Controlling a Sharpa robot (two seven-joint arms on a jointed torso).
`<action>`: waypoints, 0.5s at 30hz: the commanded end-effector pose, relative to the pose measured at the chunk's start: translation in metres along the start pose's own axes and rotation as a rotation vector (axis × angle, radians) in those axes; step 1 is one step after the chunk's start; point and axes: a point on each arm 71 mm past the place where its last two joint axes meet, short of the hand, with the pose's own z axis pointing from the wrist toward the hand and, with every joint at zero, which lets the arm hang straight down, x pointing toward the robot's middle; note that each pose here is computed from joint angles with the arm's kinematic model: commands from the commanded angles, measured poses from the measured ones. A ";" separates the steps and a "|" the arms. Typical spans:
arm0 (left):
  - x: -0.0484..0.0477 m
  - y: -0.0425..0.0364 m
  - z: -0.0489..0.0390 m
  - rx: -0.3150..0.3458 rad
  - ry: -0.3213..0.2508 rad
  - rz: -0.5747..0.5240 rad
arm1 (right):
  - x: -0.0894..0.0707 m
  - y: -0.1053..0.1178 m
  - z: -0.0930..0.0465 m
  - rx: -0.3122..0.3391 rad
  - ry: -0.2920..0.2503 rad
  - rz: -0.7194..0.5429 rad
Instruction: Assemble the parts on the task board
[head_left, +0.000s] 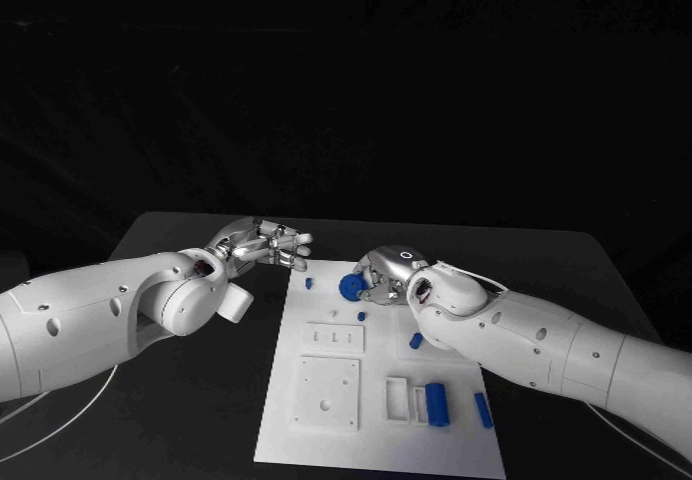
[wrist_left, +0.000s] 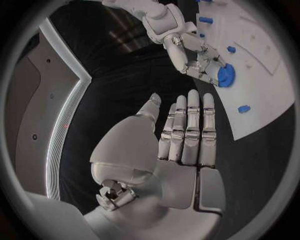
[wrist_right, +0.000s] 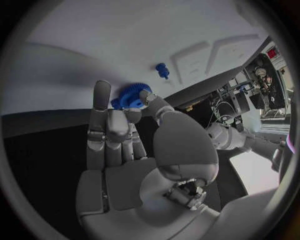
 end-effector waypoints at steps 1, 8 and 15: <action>0.0015 -0.0011 0.0001 0.011 0.018 -0.002 | -0.001 0.000 -0.001 -0.008 -0.007 0.026; 0.0009 -0.0010 -0.0002 0.011 0.017 -0.002 | 0.001 -0.005 -0.002 0.006 0.009 0.029; 0.0007 -0.0009 -0.0001 0.010 0.016 -0.002 | 0.003 -0.006 -0.002 0.014 0.028 0.033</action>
